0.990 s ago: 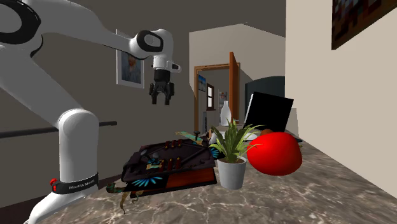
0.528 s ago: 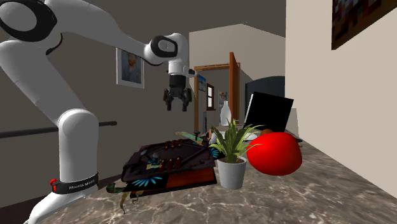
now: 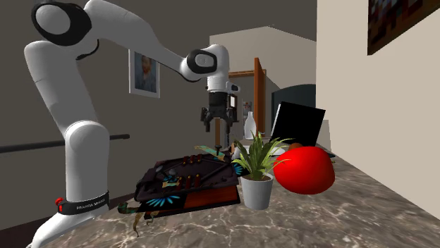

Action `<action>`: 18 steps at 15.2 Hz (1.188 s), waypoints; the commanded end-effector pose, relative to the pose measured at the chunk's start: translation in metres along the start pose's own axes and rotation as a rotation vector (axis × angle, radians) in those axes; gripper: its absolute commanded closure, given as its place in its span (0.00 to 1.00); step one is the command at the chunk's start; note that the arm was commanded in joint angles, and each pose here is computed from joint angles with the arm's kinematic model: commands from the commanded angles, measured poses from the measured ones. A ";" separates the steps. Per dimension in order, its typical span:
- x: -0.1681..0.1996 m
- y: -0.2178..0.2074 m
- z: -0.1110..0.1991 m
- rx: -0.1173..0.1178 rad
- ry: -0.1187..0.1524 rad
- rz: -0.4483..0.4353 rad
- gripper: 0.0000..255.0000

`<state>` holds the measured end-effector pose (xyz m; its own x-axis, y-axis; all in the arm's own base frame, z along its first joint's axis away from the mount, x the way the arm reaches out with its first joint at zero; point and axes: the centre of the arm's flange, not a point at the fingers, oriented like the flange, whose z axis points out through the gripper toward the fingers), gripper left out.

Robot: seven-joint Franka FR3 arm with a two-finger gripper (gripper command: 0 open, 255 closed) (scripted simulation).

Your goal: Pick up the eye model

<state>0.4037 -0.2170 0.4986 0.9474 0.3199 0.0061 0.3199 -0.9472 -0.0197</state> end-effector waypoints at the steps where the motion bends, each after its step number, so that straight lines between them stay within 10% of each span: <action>1: 0.008 0.025 0.009 -0.008 0.006 -0.024 0.00; 15: 0.024 0.074 0.067 -0.019 0.018 -0.070 0.00; 16: 0.023 0.073 0.068 -0.019 0.018 -0.070 1.00; 18: 0.024 0.074 0.068 -0.019 0.018 -0.070 1.00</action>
<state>0.4499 -0.2782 0.4319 0.9224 0.3851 0.0280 0.3852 -0.9228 0.0032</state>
